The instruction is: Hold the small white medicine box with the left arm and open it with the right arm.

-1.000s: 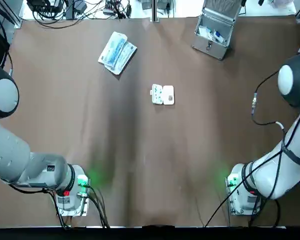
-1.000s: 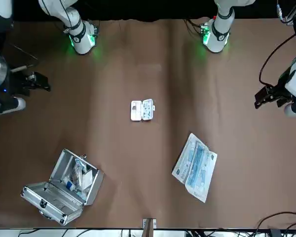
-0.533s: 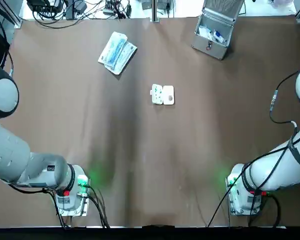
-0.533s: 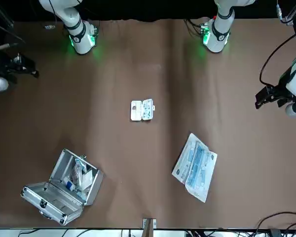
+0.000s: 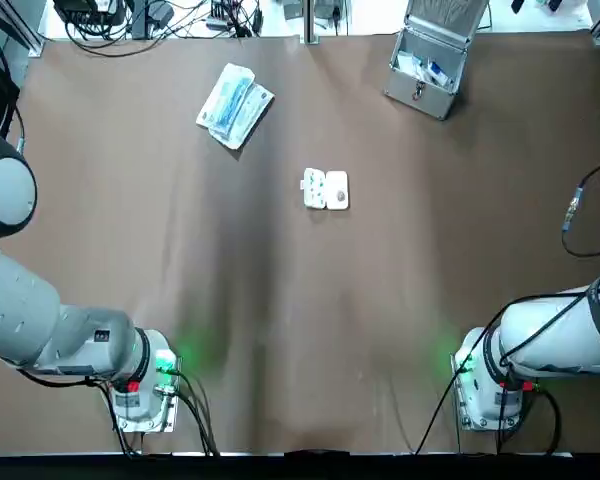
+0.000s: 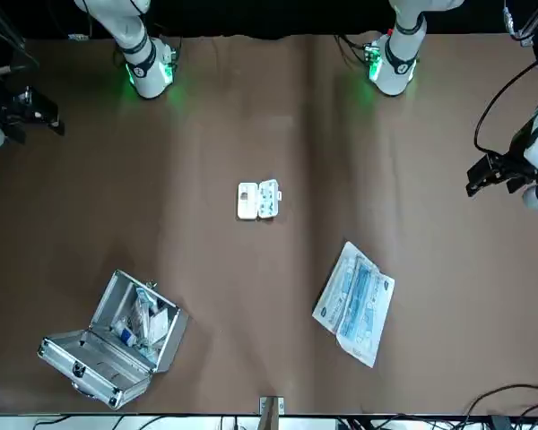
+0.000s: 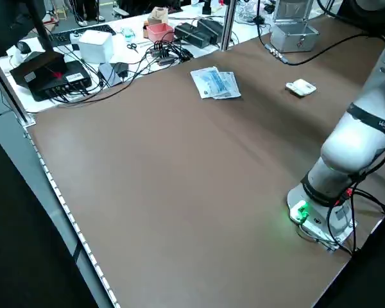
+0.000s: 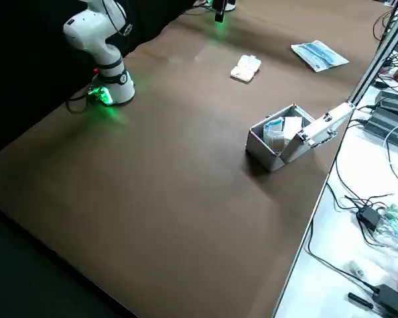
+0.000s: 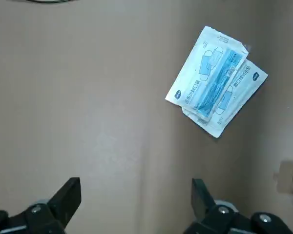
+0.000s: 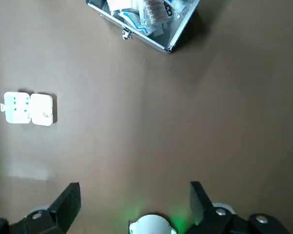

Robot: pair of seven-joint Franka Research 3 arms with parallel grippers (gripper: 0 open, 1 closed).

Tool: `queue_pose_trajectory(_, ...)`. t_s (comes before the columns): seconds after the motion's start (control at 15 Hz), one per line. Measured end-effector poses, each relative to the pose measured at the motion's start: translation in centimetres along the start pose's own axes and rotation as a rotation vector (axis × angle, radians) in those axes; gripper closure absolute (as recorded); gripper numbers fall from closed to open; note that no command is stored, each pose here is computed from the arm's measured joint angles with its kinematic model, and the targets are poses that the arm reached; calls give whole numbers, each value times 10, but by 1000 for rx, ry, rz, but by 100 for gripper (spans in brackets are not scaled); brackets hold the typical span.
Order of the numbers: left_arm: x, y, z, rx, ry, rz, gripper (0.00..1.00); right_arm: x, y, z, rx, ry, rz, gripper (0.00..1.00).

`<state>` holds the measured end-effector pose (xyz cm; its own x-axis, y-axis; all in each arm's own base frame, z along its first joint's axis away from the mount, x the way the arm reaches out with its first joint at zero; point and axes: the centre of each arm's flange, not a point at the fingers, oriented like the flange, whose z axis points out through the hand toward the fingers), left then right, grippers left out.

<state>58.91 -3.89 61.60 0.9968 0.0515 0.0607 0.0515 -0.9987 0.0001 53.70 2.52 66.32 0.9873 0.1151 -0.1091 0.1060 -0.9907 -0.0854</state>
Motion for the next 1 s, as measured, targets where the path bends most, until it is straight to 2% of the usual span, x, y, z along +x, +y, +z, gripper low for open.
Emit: queue_pose_trajectory(1.0,0,-2,-6,-1,11,-4,0,0,20,10,-1,11,45,1)
